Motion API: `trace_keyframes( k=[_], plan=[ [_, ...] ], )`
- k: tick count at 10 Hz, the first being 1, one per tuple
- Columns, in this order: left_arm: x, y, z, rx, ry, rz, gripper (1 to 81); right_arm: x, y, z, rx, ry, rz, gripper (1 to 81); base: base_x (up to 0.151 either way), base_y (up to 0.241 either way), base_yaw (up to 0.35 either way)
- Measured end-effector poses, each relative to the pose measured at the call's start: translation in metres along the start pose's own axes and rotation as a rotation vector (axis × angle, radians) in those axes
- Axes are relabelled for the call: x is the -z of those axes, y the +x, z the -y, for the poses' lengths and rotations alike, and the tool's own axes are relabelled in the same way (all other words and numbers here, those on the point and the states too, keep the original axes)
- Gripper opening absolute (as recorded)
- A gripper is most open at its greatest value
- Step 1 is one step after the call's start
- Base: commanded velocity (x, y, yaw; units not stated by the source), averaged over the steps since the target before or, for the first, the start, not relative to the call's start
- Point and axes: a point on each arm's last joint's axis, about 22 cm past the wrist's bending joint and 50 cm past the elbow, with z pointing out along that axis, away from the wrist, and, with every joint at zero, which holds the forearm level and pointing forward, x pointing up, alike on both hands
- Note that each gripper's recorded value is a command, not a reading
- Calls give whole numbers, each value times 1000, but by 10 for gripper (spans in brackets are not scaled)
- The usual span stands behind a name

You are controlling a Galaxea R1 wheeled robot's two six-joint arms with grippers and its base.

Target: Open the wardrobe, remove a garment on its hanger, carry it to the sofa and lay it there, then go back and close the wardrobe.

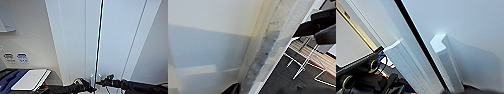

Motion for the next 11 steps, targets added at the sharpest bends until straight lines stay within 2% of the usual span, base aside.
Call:
trace_keyframes(
  k=[4, 7, 11],
  plan=[
    [10, -9, -7, 0, -21, 9, 811, -4, -1, 4, 19, 7, -4, 811, 0, 0, 0],
    [21, -19, -14, 5, -45, 16, 811, -5, -5, 6, 55, 10, -14, 811, 0, 0, 0],
    [34, -30, -22, 12, -68, 10, 811, 8, -24, 18, 110, 38, 2, 811, 0, 0, 0]
  ],
)
